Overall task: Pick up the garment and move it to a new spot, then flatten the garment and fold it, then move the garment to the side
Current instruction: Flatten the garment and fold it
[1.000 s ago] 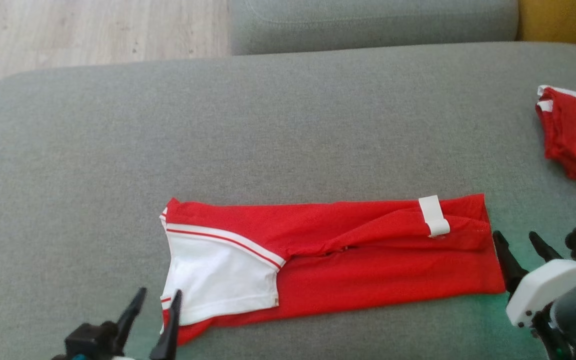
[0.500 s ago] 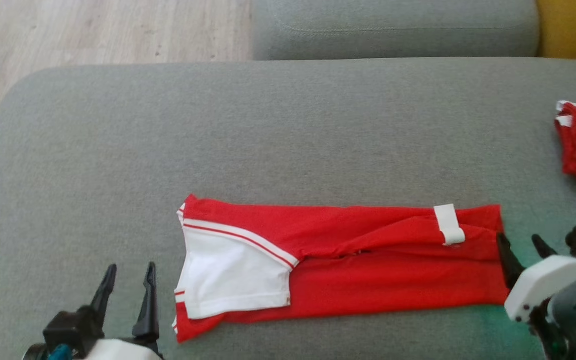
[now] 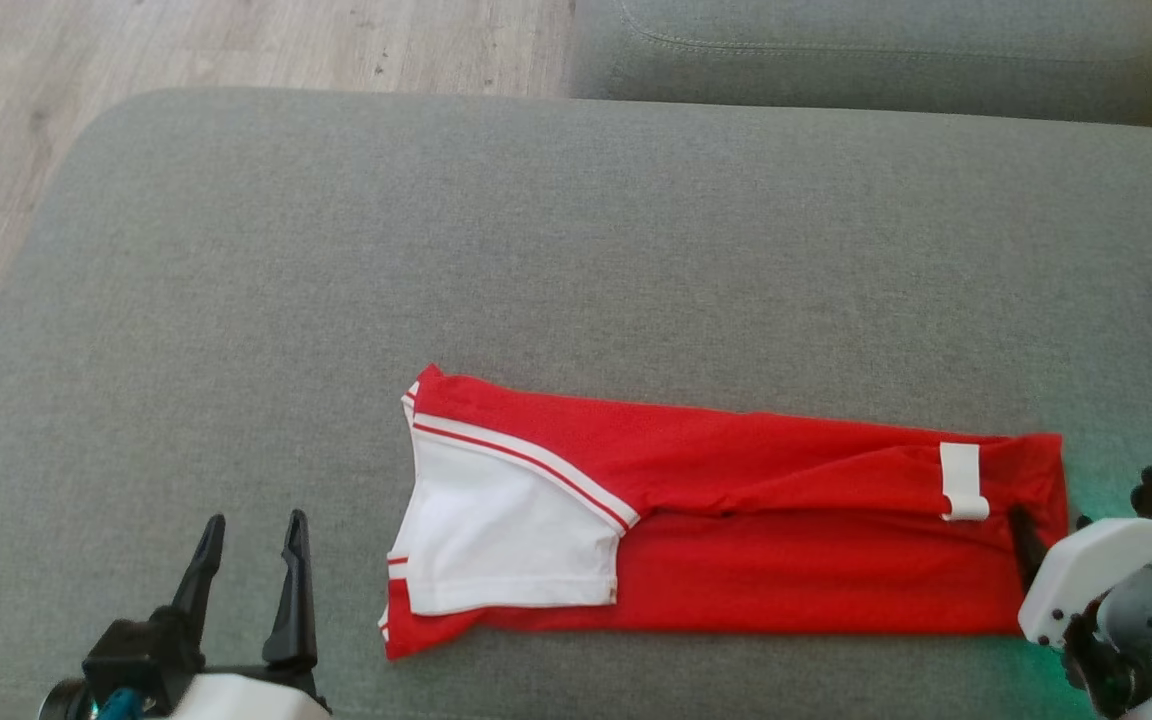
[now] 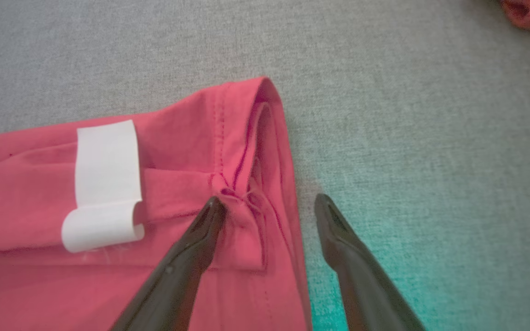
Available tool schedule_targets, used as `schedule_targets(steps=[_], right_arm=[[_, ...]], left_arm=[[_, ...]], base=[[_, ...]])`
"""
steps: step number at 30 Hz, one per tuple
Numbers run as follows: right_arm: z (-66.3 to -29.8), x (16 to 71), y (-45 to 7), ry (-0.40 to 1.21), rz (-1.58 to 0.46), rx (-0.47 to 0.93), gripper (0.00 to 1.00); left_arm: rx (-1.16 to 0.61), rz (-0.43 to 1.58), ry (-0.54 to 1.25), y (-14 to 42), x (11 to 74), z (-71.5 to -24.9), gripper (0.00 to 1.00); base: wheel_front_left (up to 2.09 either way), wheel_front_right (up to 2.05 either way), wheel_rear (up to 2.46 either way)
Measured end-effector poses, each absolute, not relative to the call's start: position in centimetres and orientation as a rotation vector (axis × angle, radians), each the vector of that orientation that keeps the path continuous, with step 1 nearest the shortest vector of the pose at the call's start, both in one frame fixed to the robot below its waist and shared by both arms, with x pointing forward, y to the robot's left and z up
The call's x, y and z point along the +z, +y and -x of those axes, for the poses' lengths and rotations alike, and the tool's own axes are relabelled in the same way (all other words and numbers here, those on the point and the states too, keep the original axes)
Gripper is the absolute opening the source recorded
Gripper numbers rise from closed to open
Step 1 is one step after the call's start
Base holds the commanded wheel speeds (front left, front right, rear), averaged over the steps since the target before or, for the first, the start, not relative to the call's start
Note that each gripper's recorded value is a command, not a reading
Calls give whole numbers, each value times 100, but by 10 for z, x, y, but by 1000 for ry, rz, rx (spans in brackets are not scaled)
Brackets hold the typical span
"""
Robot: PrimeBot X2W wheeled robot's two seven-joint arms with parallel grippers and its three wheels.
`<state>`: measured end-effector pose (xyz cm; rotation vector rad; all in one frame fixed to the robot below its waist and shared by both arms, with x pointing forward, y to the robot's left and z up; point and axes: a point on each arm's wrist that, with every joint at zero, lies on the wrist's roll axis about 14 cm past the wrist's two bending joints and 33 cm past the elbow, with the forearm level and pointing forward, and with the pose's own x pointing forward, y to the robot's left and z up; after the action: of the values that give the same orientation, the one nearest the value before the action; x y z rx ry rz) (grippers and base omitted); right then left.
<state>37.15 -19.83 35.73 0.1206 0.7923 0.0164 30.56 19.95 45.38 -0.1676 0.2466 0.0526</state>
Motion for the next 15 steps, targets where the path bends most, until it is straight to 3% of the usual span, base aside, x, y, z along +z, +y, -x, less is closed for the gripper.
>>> schedule_targets(steps=[2, 4, 5, 6, 9, 10, 15], right_arm=[[-373, 357, -196, 792, -127, 20, 98], [-373, 357, -195, 783, -133, 21, 54], [-373, 358, -194, 778, -134, 22, 42], [-372, 358, -193, 771, -137, 24, 42], [-371, 359, -187, 751, -157, 30, 5], [-370, 360, -185, 741, -162, 31, 0], [-366, 364, -191, 689, -183, 1, 0]], left_arm=[[53, 162, 236, 199, 457, -305, 100], [54, 158, 229, 199, 459, -305, 100], [51, 160, 225, 198, 460, -306, 100], [50, 160, 222, 197, 461, -306, 100], [32, 158, 215, 192, 463, -309, 100], [24, 158, 213, 190, 464, -310, 100], [-16, 156, 214, 179, 464, -316, 100]], base=[[0, 0, 0], [0, 0, 0], [0, 0, 0], [0, 0, 0], [0, 0, 0], [0, 0, 0], [0, 0, 0]])
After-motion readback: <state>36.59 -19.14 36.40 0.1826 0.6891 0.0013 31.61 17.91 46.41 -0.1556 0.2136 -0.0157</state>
